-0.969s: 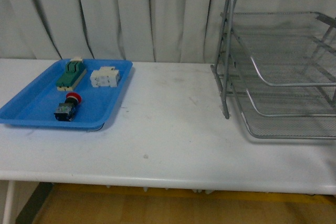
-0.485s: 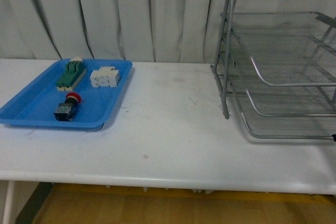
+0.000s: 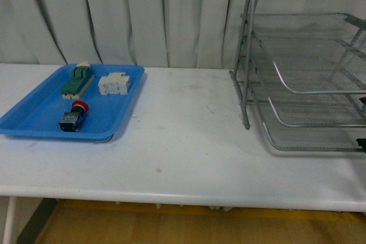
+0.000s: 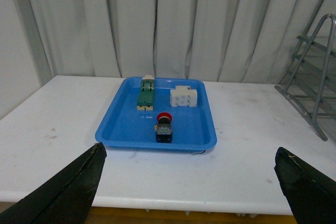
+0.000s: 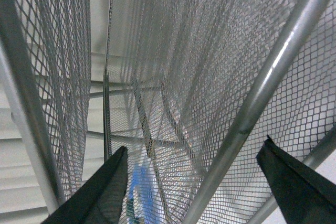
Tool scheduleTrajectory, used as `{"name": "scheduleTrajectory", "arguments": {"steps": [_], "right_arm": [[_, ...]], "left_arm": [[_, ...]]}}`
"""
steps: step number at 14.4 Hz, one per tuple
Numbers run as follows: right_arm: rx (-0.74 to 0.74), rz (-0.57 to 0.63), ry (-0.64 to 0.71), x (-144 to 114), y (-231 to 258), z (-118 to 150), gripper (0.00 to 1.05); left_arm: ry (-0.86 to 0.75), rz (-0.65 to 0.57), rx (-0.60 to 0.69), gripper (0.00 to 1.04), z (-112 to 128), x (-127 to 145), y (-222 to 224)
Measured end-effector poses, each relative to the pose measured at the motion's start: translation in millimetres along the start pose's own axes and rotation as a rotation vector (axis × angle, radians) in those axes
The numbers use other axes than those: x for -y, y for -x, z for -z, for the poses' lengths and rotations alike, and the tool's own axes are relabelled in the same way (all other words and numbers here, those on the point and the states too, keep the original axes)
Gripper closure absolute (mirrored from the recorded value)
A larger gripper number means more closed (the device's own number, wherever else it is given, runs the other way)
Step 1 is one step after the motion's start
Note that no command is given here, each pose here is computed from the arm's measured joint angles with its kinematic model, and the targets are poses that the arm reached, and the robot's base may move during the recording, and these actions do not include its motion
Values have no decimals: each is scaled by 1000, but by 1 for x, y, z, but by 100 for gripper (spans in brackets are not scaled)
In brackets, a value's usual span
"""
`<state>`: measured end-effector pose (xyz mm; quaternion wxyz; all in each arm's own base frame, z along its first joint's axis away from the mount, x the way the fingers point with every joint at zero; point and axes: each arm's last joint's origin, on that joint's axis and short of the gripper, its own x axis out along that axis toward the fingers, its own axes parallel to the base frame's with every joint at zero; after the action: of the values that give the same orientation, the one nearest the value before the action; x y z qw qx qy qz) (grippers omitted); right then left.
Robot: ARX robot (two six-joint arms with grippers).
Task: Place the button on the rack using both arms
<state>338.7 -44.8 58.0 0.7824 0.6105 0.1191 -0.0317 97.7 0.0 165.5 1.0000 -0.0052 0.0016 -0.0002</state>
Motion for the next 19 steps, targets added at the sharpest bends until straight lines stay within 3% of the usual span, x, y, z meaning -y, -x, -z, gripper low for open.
{"name": "scheduleTrajectory", "arguments": {"steps": [5, 6, 11, 16, 17, 19], "right_arm": [[20, 6, 17, 8, -1, -7, 89], [21, 2, -24, 9, 2, -9, 97], [-2, 63, -125, 23, 35, -8, 100], [-34, 195, -186, 33, 108, 13, 100], [-41, 198, -169, 31, 113, 15, 96], [-30, 208, -137, 31, 118, 11, 68]], "left_arm": [[0, 0, 0, 7, 0, 0, 0], [0, 0, 0, 7, 0, 0, 0], [0, 0, 0, 7, 0, 0, 0], [0, 0, 0, 7, 0, 0, 0], [0, 0, 0, 7, 0, 0, 0], [0, 0, 0, 7, 0, 0, 0]]}}
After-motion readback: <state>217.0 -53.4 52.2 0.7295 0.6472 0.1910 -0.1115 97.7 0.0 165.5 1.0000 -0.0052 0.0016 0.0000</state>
